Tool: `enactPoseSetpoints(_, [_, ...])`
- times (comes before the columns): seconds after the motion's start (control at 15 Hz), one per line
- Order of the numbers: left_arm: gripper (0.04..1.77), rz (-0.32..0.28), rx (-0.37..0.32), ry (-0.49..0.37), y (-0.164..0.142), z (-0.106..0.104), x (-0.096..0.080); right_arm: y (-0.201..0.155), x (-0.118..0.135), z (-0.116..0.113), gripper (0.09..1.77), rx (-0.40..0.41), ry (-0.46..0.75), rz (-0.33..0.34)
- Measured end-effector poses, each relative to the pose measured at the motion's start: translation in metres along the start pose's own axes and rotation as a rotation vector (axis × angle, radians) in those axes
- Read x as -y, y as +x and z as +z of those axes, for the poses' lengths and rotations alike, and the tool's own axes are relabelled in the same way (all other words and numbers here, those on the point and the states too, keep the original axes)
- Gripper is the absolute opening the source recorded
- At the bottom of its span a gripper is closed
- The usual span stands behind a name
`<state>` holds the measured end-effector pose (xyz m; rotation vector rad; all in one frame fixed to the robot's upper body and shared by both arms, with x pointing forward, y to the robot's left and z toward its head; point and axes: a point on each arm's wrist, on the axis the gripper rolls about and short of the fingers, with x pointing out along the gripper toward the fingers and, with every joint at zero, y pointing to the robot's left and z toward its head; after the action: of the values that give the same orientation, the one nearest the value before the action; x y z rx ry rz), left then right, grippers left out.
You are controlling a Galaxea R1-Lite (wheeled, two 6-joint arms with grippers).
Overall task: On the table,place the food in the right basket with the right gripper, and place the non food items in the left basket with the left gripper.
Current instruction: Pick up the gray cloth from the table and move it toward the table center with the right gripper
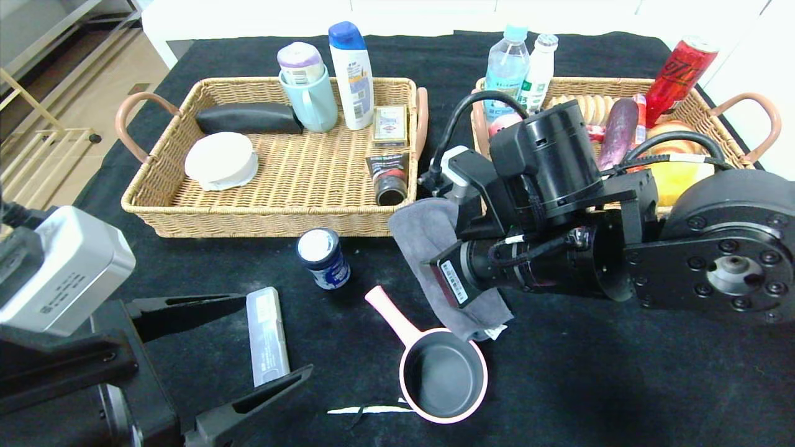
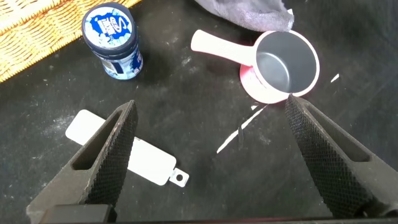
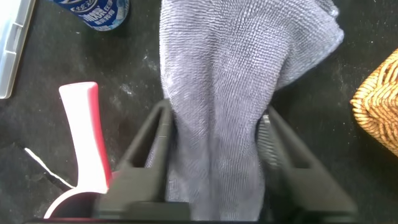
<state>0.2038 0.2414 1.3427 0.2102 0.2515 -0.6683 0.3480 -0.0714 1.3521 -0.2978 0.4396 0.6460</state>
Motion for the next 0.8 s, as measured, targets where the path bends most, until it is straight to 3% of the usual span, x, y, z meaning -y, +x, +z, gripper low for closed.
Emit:
enactPoseSetpoints(0.33, [1.72, -0.002, -0.004, 0.000, 0.001, -0.001, 0.000, -0.004, 0.000, 0.002, 1.33, 0.010, 0.005, 0.001])
enactPoseSetpoints(0.8, [1.72, 0.000, -0.001, 0.000, 0.000, 0.000, 0.000, -0.036, 0.012, -0.008, 1.55, 0.032, 0.027, -0.010])
